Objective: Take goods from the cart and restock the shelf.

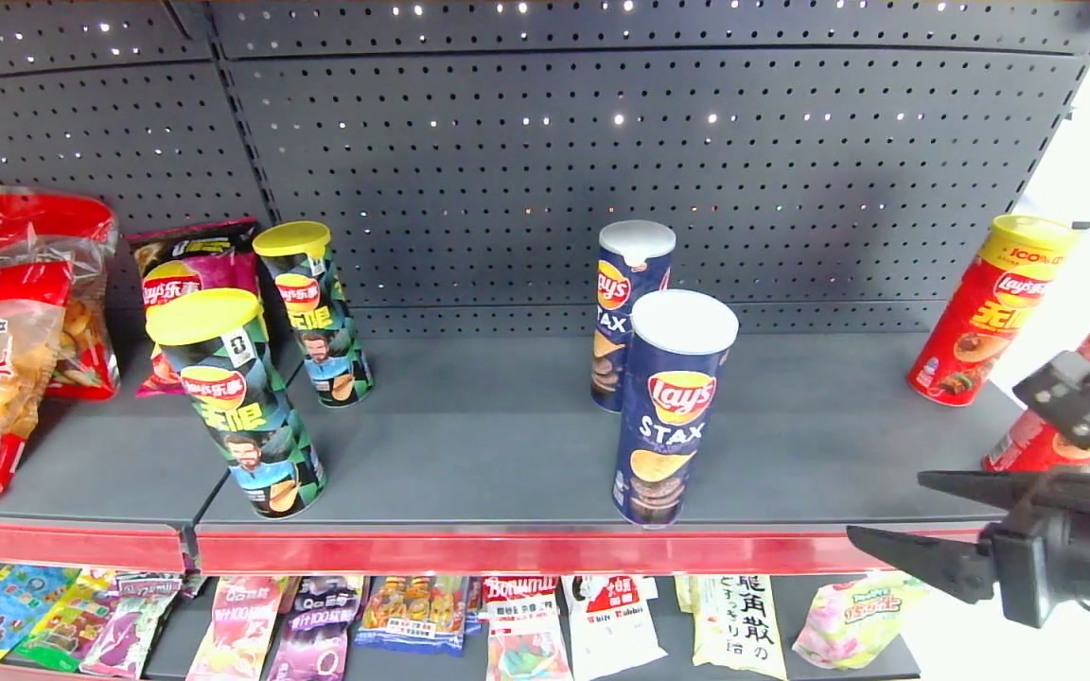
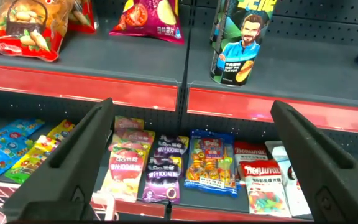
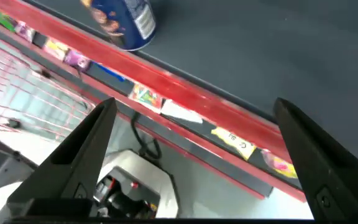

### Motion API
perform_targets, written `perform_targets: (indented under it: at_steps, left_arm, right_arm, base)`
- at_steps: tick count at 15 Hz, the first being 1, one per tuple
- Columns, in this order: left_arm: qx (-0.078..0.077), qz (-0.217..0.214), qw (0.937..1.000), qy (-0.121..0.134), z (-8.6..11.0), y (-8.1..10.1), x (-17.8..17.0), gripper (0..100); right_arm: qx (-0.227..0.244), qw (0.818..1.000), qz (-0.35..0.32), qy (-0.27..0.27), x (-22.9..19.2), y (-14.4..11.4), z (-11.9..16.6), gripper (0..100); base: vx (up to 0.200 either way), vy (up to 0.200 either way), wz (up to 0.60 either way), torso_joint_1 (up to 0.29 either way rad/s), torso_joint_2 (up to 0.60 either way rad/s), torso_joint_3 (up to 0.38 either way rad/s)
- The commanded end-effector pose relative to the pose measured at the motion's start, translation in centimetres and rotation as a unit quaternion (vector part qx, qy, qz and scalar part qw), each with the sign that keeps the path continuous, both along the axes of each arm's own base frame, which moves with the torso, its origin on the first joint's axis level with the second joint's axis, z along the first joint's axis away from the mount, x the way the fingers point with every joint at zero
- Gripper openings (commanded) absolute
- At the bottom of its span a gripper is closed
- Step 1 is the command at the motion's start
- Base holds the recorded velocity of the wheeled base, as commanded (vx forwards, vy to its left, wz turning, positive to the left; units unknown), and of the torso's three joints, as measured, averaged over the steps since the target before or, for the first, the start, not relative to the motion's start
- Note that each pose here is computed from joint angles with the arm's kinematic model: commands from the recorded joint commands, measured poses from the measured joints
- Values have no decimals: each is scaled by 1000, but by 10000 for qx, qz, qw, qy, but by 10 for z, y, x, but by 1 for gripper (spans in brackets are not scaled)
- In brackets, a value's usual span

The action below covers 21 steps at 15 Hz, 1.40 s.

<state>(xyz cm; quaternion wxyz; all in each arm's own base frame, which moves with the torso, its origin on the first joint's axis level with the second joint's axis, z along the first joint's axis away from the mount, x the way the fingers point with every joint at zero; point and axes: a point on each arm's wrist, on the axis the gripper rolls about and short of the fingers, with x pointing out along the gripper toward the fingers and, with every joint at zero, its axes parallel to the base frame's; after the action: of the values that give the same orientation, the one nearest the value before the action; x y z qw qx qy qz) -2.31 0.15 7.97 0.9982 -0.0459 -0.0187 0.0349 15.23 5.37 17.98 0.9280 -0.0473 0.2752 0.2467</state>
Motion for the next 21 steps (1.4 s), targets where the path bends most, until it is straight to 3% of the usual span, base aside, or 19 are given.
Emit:
perform_targets:
  at_steps: [1, 10, 13, 21]
  left_arm:
    - [1, 3, 10000, -5, 0, 0, 0, 100]
    - [1, 3, 10000, -5, 0, 0, 0, 100]
    - [-7, 3, 10000, -13, 0, 0, 0, 100]
    - [-7, 3, 10000, -6, 0, 0, 0, 100]
  right_arm:
    - [-387, 9981, -39, 470, 35, 22, -19, 100]
    - [-783, 9960, -372, 202, 82, 57, -42, 100]
    - [-656, 9963, -487, 257, 93, 72, -43, 100]
    - [-863, 9948, -470, 253, 98, 89, -50, 100]
  base:
    - [0, 0, 0, 0, 0, 0]
    - [0, 0, 0, 0, 0, 0]
    - [0, 0, 0, 0, 0, 0]
    - [0, 0, 0, 0, 0, 0]
